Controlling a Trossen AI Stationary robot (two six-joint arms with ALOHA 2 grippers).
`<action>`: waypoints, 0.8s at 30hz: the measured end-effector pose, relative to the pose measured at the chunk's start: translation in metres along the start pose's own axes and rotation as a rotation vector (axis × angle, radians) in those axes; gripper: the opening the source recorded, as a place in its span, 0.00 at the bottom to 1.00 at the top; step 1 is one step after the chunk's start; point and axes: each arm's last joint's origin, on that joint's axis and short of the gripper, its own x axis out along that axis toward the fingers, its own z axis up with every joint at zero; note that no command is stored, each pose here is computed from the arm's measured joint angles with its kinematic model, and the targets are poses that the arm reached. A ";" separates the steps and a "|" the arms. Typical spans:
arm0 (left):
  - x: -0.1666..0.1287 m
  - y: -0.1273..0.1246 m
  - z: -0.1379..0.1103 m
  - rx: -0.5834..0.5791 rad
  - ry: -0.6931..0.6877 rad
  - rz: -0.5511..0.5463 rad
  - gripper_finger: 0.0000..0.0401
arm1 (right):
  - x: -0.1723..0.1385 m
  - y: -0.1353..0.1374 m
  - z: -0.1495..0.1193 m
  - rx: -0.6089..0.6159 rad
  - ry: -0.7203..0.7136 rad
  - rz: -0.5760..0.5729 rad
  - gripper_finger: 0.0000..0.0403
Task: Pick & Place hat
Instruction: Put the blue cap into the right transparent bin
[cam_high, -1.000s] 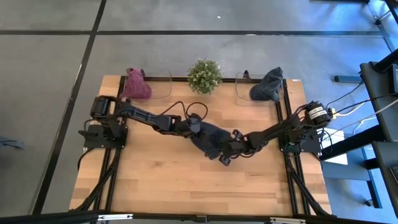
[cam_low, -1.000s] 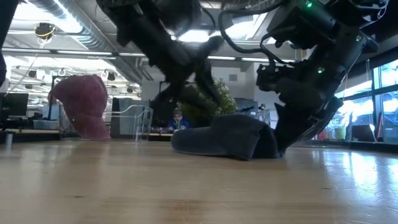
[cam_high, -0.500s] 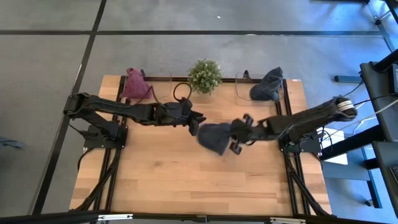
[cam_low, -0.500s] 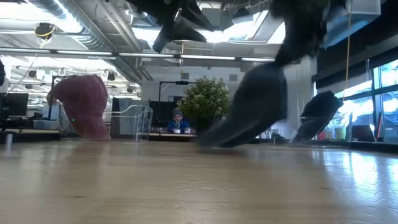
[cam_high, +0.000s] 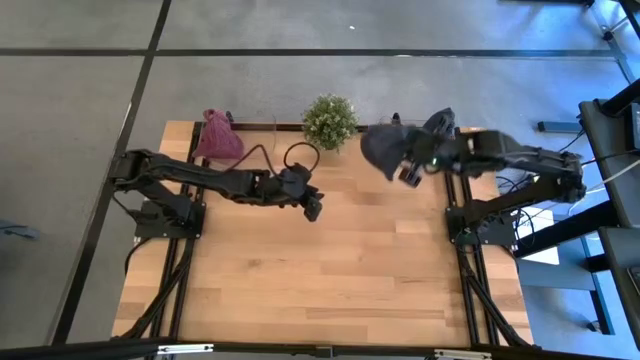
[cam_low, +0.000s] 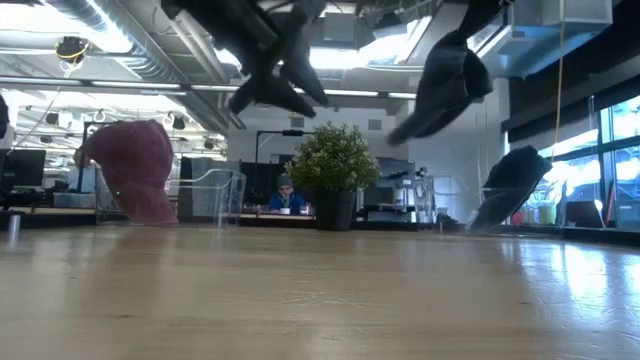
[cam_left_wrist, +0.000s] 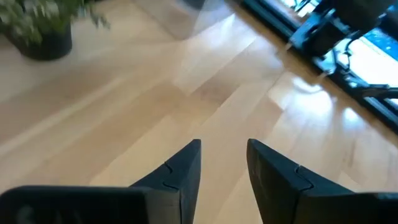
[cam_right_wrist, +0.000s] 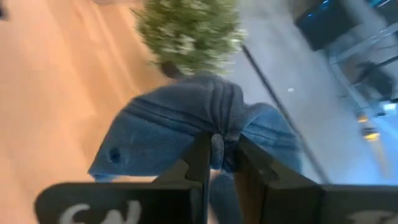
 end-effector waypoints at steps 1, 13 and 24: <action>0.004 0.001 -0.003 -0.006 0.012 0.010 0.31 | 0.000 -0.008 0.002 -0.031 0.010 -0.019 0.12; 0.025 0.005 -0.015 -0.030 0.063 0.062 0.31 | 0.018 -0.081 -0.005 -0.270 0.184 -0.085 0.12; 0.032 0.027 0.004 -0.088 0.016 0.111 0.31 | 0.034 -0.119 -0.013 -0.282 0.240 -0.144 0.12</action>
